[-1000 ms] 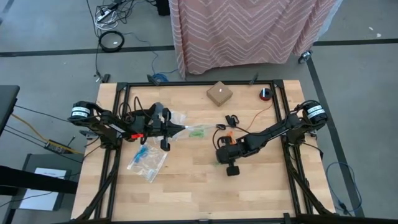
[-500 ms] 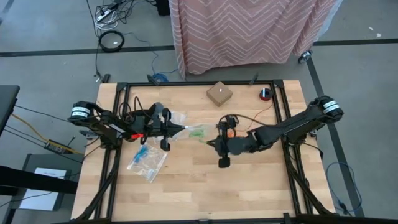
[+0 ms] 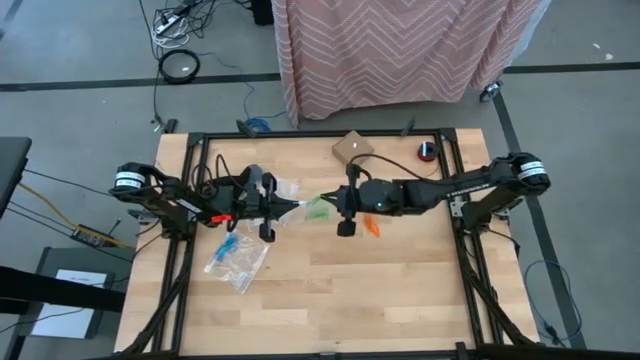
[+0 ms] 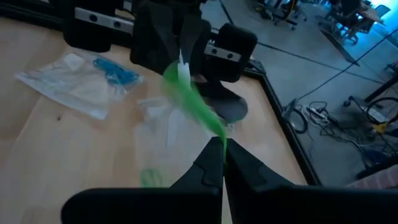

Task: Sort rubber bands
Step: Put the green rubber band into the transparent zip bag

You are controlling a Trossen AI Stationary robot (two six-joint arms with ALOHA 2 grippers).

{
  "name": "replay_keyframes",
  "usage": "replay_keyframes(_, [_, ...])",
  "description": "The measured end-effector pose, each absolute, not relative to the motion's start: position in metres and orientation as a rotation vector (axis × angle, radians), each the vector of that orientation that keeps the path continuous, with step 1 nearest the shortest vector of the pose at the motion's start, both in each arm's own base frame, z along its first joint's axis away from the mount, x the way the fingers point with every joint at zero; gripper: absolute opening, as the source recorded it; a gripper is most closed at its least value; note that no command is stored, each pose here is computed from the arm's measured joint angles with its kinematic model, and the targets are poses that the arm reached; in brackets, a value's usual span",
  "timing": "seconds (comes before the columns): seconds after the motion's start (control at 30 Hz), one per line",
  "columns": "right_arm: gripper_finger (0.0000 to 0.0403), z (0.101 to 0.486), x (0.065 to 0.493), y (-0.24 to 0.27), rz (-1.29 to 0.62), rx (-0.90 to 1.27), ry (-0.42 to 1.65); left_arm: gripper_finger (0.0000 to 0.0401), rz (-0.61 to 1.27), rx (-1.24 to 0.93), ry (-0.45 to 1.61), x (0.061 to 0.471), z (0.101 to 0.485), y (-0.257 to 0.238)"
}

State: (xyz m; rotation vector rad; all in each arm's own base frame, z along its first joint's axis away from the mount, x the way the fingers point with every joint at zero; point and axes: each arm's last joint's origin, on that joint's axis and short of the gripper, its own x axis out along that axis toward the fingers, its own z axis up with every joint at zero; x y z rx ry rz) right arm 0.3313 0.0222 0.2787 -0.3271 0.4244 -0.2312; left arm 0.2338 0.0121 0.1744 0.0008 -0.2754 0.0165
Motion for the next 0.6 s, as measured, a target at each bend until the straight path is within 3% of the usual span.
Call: replay_keyframes(0.6, [0.0000, 0.267, 0.325, 0.028, -0.200, -0.276, 0.548, 0.0001, 0.018, 0.008, -0.275, 0.234, 0.174, 0.012])
